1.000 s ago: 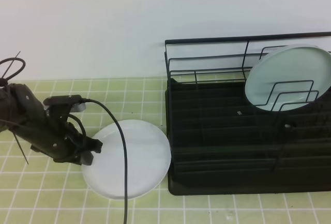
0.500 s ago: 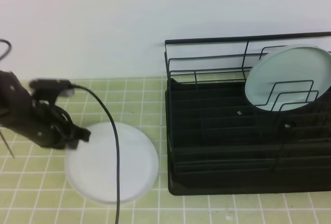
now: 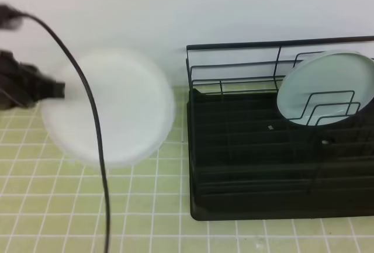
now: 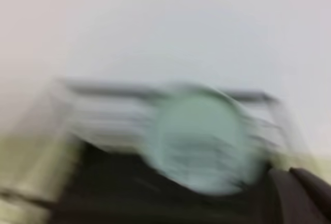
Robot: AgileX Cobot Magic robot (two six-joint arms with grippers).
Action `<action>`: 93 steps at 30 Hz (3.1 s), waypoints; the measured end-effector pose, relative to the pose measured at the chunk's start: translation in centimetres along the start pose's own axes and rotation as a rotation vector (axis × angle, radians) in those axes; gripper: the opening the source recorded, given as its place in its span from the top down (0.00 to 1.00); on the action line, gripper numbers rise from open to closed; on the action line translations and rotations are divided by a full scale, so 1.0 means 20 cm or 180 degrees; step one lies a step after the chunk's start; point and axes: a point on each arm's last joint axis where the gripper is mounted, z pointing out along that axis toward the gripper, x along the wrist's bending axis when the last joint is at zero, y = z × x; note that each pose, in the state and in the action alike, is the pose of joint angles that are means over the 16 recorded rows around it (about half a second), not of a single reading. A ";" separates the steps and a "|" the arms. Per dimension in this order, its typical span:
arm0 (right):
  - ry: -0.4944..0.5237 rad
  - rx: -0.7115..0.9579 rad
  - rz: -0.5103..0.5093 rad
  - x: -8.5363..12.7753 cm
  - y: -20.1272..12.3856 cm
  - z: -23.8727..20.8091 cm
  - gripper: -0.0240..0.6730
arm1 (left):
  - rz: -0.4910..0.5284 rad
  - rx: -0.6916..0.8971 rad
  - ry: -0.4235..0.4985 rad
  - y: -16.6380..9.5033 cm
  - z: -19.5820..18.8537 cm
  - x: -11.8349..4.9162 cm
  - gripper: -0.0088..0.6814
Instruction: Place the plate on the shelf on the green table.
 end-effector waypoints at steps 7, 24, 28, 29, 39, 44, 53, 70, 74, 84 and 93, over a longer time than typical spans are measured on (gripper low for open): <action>0.0730 -0.0459 0.0697 0.09 0.17 -0.08 0.97 | 0.0115 -0.0814 -0.0567 0.09 -0.30 -0.24 0.98; 0.1997 -0.0023 0.1535 0.23 0.28 -0.02 0.51 | 0.0406 -0.1609 -0.2050 0.08 -0.56 -0.80 0.98; 0.2045 -0.0015 0.1696 0.23 0.29 0.01 0.33 | 0.0488 -0.1642 -0.2192 0.06 -0.58 -0.88 0.98; 0.2046 -0.0032 0.1748 0.23 0.30 0.02 0.30 | 0.0505 -0.1644 -0.2222 0.05 -0.59 -0.90 0.98; 0.2016 -0.0285 0.2013 0.21 0.34 0.05 0.43 | 0.0732 -0.1547 -0.2465 -0.01 -0.58 -1.02 0.98; 0.2029 -0.0360 0.1878 0.21 0.35 0.04 0.67 | 0.0917 -0.1502 -0.2608 -0.03 -0.58 -1.05 0.98; 0.2013 -0.0522 0.1405 0.21 0.35 0.04 0.96 | 0.1207 -0.1571 -0.3015 -0.05 -0.61 -1.10 0.76; 0.0903 -0.1221 0.0339 0.08 0.54 0.07 0.97 | 0.1285 -0.2016 -0.2966 -0.02 -0.72 -1.05 0.38; 0.0770 -0.1242 -0.0076 0.06 0.64 0.11 0.97 | 0.1287 -0.2235 -0.2719 0.01 -0.79 -0.99 0.55; 0.1566 -0.0420 -0.1409 0.13 0.87 0.42 0.97 | 0.1061 -0.2652 -0.1709 -0.01 -0.88 -0.76 0.93; 0.2100 0.0712 -0.2560 0.06 0.99 0.79 0.97 | 0.0728 -0.2306 -0.0295 -0.21 -0.72 -0.51 0.99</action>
